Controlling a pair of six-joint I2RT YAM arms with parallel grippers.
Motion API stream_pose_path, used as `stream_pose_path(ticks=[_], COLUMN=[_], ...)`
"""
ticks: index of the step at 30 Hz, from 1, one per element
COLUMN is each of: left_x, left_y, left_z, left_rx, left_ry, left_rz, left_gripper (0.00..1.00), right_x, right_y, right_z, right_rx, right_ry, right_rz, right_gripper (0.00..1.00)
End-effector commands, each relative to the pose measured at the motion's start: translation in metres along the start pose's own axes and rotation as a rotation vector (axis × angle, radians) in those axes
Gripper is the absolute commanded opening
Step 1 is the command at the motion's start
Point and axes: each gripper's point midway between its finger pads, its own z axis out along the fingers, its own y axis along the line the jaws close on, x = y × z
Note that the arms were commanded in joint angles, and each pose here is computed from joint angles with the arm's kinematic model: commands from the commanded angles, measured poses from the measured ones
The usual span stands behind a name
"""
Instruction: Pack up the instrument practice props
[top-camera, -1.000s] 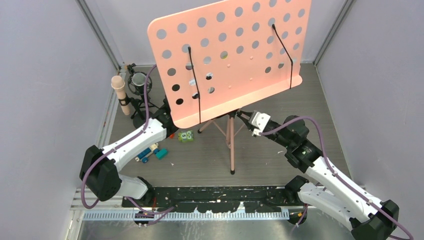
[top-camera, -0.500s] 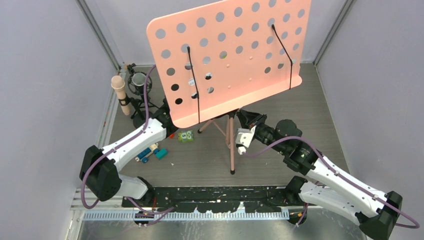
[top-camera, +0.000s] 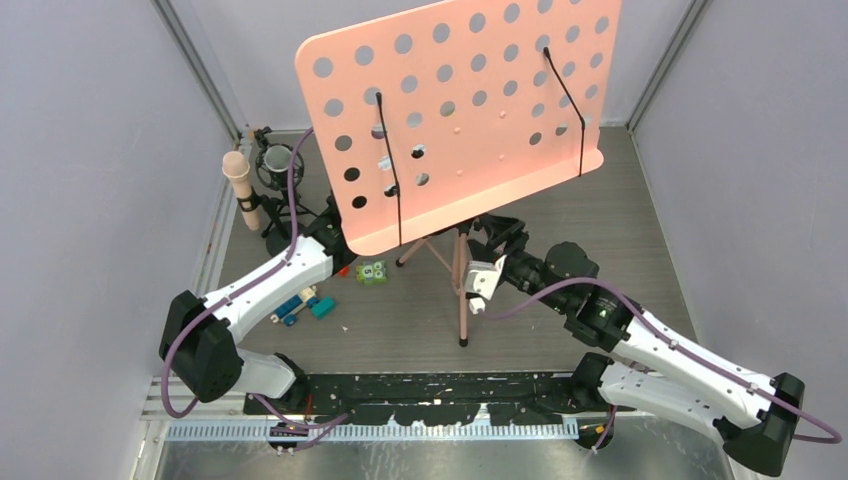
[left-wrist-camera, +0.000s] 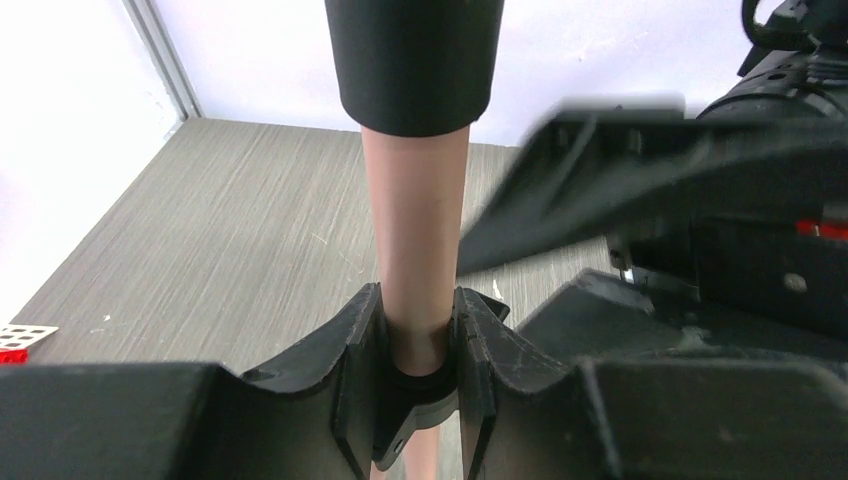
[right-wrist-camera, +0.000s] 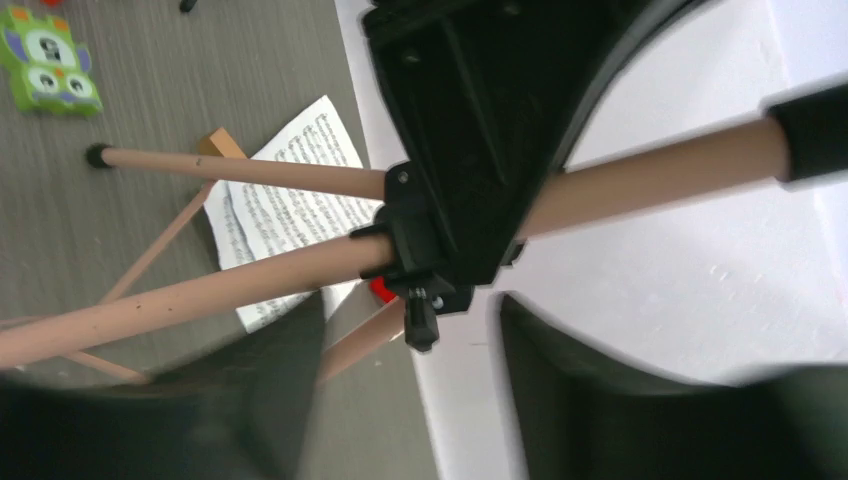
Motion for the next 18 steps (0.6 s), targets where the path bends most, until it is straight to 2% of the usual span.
stream_pose_path(ticks=[1, 2, 3, 7, 9, 11, 14, 15, 18], left_x=[0.028, 0.028, 0.029, 0.031, 0.031, 0.029, 0.029, 0.029, 0.029], left_y=[0.0, 0.001, 0.002, 0.005, 0.005, 0.004, 0.005, 0.005, 0.008], left_z=[0.002, 0.001, 0.001, -0.001, -0.001, -0.002, -0.003, -0.003, -0.004], left_rx=[-0.025, -0.033, -0.039, -0.053, -0.054, -0.055, -0.062, -0.063, -0.076], left_ry=[0.091, 0.093, 0.097, 0.098, 0.097, 0.095, 0.097, 0.098, 0.109], left_rz=[-0.076, -0.074, -0.074, -0.07, -0.07, -0.066, -0.062, -0.061, -0.05], left_gripper=[0.0, 0.0, 0.0, 0.0, 0.0, 0.0, 0.0, 0.0, 0.0], right_x=[-0.037, -0.039, -0.041, -0.037, -0.031, -0.02, 0.019, 0.037, 0.056], right_y=[-0.041, -0.046, -0.049, -0.047, -0.045, -0.045, -0.043, -0.027, 0.002], right_z=[-0.019, -0.026, -0.034, -0.057, -0.068, -0.079, -0.093, -0.095, -0.093], right_rx=[0.149, 0.17, 0.188, 0.23, 0.27, 0.343, 0.557, 0.594, 0.649], right_ry=[-0.146, -0.156, -0.17, -0.185, -0.175, -0.153, -0.003, 0.11, 0.274], right_rz=[0.203, 0.243, 0.281, 0.415, 0.542, 0.741, 1.191, 1.296, 1.509], right_gripper=[0.81, 0.96, 0.99, 1.0, 1.0, 1.0, 1.0, 1.0, 1.0])
